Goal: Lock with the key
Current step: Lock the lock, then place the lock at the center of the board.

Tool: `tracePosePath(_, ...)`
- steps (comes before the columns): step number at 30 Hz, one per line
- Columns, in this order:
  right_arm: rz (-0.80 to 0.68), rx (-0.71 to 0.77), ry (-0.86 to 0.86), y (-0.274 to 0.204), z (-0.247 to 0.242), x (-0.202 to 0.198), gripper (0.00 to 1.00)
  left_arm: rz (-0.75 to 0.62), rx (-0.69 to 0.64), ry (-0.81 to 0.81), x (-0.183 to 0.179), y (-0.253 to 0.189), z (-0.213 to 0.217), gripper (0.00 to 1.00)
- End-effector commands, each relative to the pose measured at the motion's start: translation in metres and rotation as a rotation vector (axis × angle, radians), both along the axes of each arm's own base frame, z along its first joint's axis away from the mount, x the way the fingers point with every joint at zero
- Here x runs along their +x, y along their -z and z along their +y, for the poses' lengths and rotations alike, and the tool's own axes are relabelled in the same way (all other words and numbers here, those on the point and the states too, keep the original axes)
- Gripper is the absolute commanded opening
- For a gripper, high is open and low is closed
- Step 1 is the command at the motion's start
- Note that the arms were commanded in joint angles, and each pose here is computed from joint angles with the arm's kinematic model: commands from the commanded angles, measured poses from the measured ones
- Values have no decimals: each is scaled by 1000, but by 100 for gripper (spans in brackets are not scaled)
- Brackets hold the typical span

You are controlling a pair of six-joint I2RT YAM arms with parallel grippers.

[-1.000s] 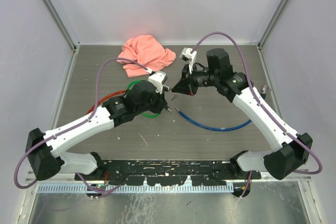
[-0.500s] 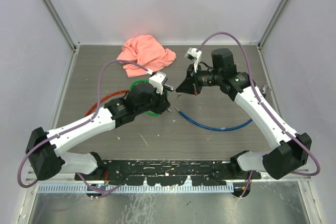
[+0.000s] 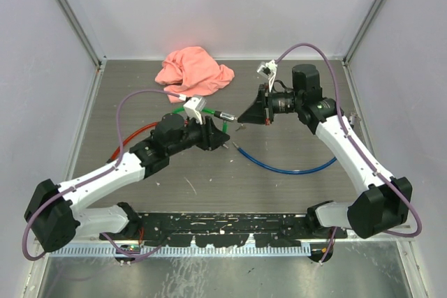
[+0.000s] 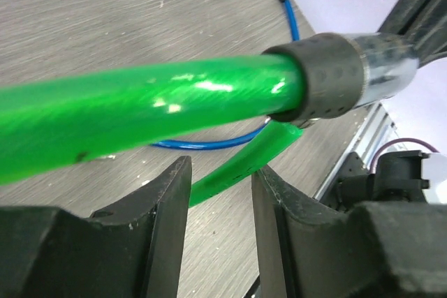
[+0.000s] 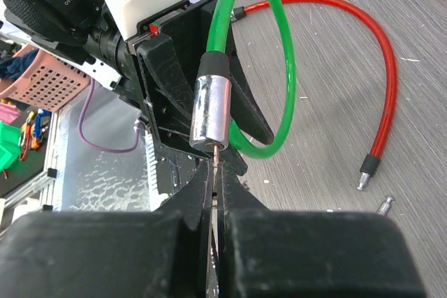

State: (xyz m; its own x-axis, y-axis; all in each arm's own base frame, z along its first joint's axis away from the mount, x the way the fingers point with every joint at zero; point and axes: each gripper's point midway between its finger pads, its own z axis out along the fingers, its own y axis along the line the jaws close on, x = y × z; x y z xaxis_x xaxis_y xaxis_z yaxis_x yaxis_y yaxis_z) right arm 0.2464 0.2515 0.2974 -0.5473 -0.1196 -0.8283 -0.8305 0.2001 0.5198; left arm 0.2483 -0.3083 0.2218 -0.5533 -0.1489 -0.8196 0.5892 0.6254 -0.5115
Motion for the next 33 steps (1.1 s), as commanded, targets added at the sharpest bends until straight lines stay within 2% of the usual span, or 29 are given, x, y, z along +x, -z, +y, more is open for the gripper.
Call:
tracePosePath(1, -40, 72, -86, -27, -1, -22, 1, -139, -184, 24, 8, -60, -10, 41)
tracePosePath(4, -17, 77, -83, -25, 1, -20, 1, -171, -231, 43, 9, -69, -16, 41)
tracePosePath(6, -1, 79, -79, -24, 2, -18, 1, -189, -255, 44, 11, -75, -19, 36)
tracePosePath(8, 14, 85, -74, -23, 2, -16, 1, -198, -255, 31, 14, -77, -20, 27)
tracePosePath(10, 20, 88, -75, -24, 3, -16, 1, -196, -236, 15, 18, -75, -20, 9)
tracePosePath(12, -6, 80, -71, -25, 2, -14, 1, -190, -222, -1, 21, -73, -18, 0)
tracePosePath(14, -87, 21, -51, -23, 0, -9, 1, -165, -210, -43, 26, -68, -14, 0)
tracePosePath(17, -326, -187, 29, -16, 1, 2, 1, -106, -181, -129, 34, -59, -3, 0)
tracePosePath(19, -420, -270, 55, -16, 3, 6, 1, -83, -152, -142, 35, -53, -1, 0)
tracePosePath(24, -271, -131, -31, -34, 10, -9, 1, -45, 22, -205, 45, -27, 15, 0)
tracePosePath(28, -159, -44, -34, -40, -1, -6, 1, -2, 35, -212, 44, -21, 30, 0)
tracePosePath(31, 34, 104, -104, -46, -4, -15, 1, -89, 46, -110, 34, -34, 28, 0)
tracePosePath(33, 103, 154, -129, -44, -2, -20, 1, -161, 106, -69, 31, -37, 32, 0)
